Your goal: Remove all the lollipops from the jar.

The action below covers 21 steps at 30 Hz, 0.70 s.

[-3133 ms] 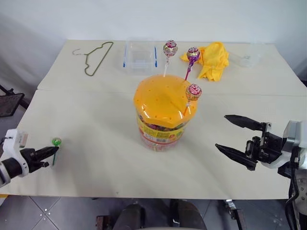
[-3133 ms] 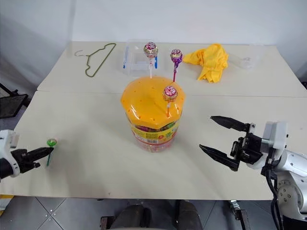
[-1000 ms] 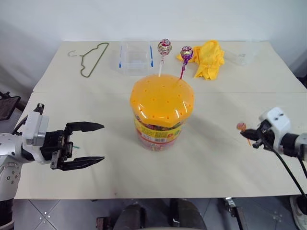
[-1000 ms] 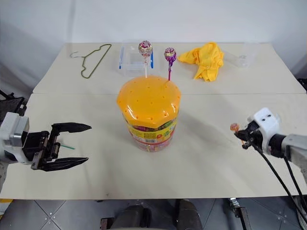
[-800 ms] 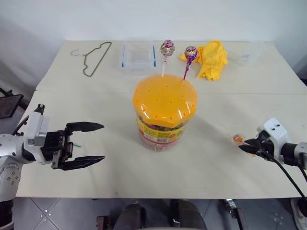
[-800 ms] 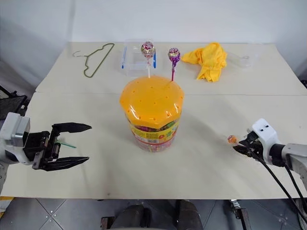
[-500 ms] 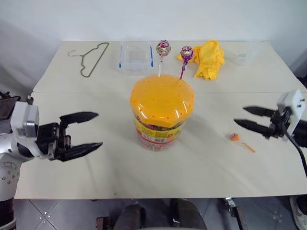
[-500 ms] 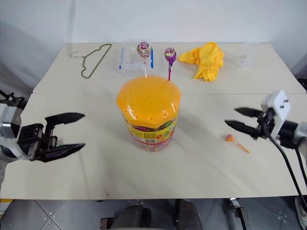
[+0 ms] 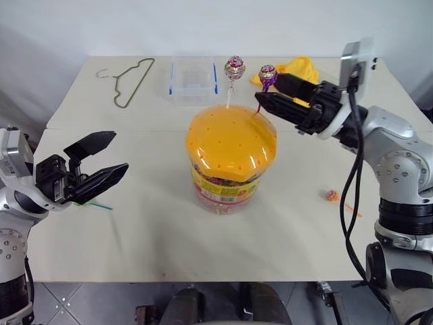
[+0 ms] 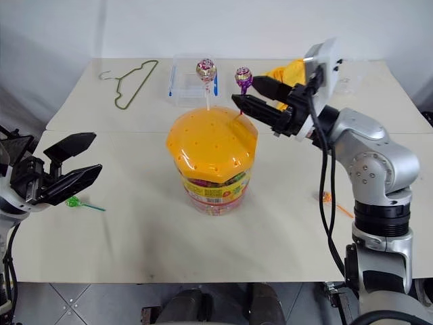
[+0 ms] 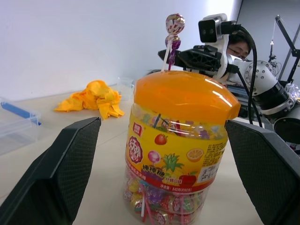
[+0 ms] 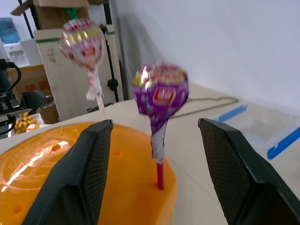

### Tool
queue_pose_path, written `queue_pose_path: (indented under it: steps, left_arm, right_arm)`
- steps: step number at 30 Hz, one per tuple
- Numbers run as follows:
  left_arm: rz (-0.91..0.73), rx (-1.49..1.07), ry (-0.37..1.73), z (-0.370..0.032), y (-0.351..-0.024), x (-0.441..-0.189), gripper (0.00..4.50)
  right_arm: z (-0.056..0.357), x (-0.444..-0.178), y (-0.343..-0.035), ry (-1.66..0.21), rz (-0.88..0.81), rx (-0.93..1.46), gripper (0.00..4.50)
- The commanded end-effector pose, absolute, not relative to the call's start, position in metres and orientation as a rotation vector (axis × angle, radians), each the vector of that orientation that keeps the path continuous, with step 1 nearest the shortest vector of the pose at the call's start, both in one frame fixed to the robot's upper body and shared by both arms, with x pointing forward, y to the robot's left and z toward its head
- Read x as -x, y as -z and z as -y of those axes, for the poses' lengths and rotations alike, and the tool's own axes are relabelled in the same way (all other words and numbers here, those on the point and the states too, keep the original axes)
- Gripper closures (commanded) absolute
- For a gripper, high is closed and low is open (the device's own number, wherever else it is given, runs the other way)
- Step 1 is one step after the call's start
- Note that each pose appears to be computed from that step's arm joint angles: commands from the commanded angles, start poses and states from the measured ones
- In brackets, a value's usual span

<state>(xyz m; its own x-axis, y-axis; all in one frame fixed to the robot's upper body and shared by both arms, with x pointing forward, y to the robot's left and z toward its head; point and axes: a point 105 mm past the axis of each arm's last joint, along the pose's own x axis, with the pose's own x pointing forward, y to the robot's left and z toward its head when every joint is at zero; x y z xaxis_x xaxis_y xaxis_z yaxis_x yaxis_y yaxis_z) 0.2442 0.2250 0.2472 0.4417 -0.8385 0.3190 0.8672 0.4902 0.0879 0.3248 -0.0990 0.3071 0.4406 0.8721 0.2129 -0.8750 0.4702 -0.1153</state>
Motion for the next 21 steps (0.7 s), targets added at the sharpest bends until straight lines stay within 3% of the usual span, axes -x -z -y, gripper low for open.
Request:
queue_pose_path:
  steps: [1,7,9,12,14,16,21]
  left_arm:
    - [0.389,0.055,1.063,-0.223,-0.257,-0.235,0.00]
    - [0.401,0.048,1.057,-0.224,-0.261,-0.234,0.00]
    - [0.405,0.043,1.078,-0.221,-0.262,-0.234,0.00]
    - [0.391,0.018,1.115,-0.217,-0.261,-0.234,0.00]
    - [0.346,-0.041,1.155,-0.212,-0.254,-0.234,0.00]
    - [0.298,-0.091,1.198,-0.207,-0.245,-0.233,0.00]
    - [0.207,-0.179,1.301,-0.199,-0.224,-0.227,0.00]
  right_arm:
    - [0.097,-0.322,-0.321,-1.087,0.303,0.014,2.04]
    - [0.098,-0.316,-0.325,-1.132,0.339,-0.029,3.92]
    - [0.110,-0.311,-0.343,-1.140,0.447,-0.106,4.48]
    - [0.140,-0.312,-0.367,-1.056,0.595,-0.190,4.48]
    - [0.168,-0.318,-0.367,-0.949,0.597,-0.123,4.48]
    - [0.196,-0.326,-0.355,-0.832,0.515,-0.016,4.48]
    - [0.281,-0.340,-0.284,-0.509,0.037,0.307,4.48]
